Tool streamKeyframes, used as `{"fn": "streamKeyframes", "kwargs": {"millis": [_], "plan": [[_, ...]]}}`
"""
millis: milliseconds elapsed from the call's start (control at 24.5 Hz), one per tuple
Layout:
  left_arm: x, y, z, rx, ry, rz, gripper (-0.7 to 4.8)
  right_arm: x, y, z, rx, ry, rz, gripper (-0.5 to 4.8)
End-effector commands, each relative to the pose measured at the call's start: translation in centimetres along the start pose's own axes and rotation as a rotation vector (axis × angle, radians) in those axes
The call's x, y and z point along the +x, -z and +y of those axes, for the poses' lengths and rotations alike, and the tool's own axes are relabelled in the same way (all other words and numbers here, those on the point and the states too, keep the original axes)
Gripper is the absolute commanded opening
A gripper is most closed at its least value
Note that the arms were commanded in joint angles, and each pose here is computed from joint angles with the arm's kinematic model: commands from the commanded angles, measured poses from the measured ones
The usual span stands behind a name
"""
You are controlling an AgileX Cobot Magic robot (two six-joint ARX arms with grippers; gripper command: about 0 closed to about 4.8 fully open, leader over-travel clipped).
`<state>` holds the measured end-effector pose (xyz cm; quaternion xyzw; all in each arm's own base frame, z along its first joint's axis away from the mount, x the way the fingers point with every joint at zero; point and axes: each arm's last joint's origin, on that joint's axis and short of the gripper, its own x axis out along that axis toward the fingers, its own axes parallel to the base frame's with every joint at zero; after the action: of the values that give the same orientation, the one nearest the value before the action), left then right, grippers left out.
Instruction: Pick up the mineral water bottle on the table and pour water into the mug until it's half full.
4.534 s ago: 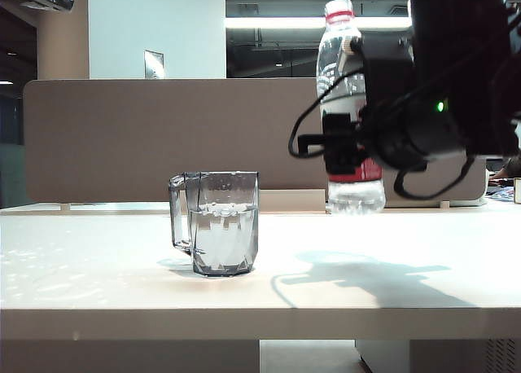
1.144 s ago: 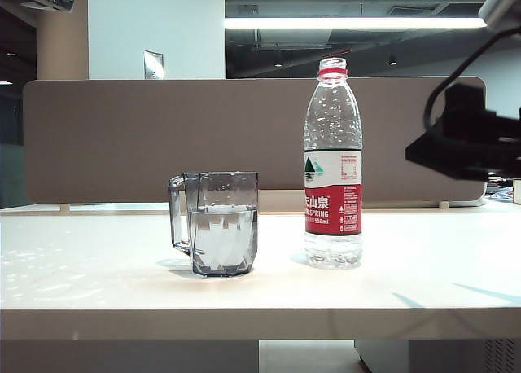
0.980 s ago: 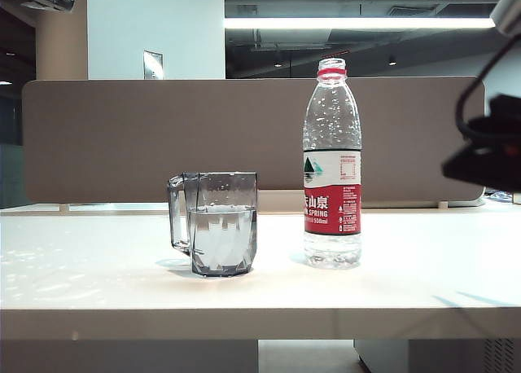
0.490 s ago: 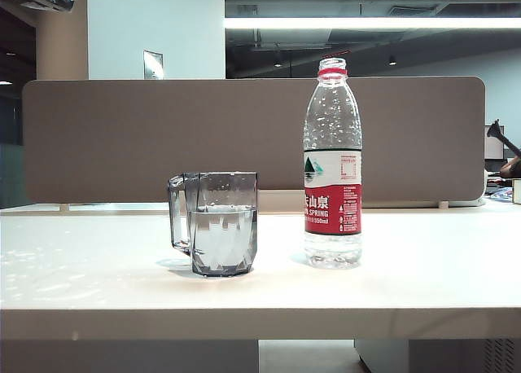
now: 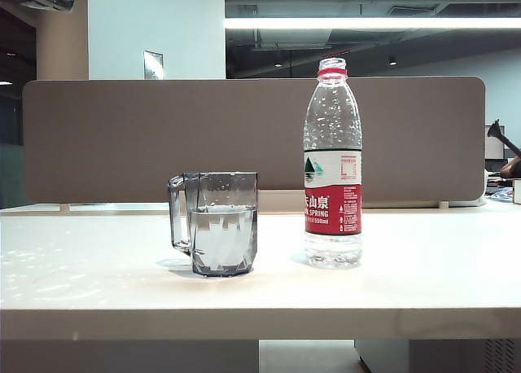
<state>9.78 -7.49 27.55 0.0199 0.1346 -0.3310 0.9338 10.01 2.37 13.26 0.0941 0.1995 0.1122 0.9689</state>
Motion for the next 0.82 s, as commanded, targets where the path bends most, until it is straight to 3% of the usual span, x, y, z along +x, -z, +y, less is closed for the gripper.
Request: {"fn": "streamKeyframes", "kwargs": {"millis": [41, 163, 490, 817], "plan": [[0.0, -0.1, 0.0, 0.002, 0.002, -0.010, -0.04, -0.2, -0.2, 0.0, -0.070, -0.003, -0.049, -0.06], [0.0, -0.1, 0.0, 0.002, 0.002, -0.010, -0.04, -0.5, -0.5, 0.0, -0.154, 0.034, -0.104, -0.06], [0.0, -0.1, 0.0, 0.002, 0.002, -0.010, -0.04, -1.3, -1.3, -1.1, -0.121, 0.153, -0.223, -0.05], [0.0, -0.1, 0.0, 0.002, 0.002, -0.010, -0.04, -1.3, -1.3, -1.1, -0.115, 0.134, -0.217, -0.05]]}}
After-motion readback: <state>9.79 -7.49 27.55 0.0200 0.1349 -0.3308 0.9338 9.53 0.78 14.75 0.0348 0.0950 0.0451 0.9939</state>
